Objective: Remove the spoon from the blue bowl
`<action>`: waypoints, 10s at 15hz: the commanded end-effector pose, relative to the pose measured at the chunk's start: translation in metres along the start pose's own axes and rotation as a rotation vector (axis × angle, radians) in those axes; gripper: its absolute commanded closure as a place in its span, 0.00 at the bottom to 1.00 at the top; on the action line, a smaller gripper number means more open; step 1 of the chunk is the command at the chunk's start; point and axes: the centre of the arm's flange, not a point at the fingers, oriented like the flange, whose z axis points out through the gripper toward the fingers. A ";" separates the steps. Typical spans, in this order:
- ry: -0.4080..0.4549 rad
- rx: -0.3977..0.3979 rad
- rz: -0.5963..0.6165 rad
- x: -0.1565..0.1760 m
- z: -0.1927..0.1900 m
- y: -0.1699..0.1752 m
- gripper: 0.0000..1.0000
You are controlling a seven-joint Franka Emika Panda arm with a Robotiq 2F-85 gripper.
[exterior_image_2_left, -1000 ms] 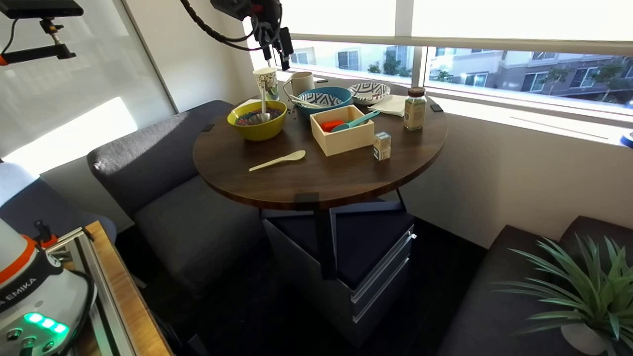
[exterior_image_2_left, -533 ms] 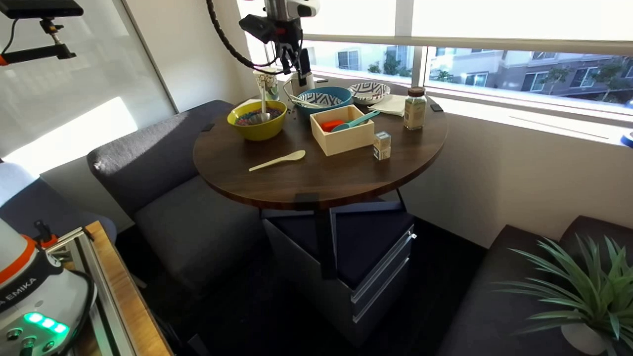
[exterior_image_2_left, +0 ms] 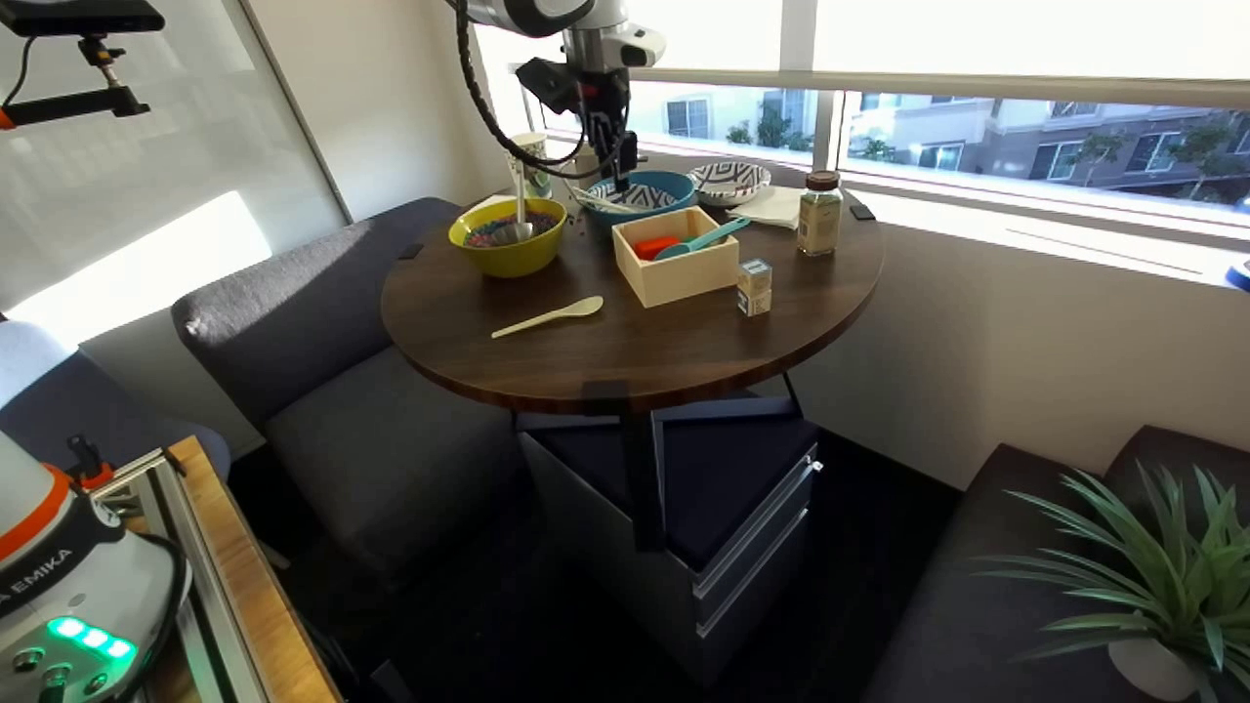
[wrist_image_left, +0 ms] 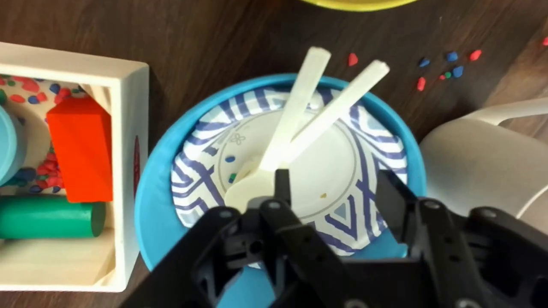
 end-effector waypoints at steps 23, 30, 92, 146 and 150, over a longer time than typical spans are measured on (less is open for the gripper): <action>-0.122 -0.132 0.195 0.020 0.021 0.007 0.42; -0.134 -0.145 0.195 0.018 0.039 0.005 0.40; 0.263 -0.149 0.217 -0.241 -0.092 0.149 0.97; 0.504 -0.284 0.061 -0.255 0.008 0.098 0.00; 0.452 -0.194 0.004 -0.233 -0.032 0.101 0.00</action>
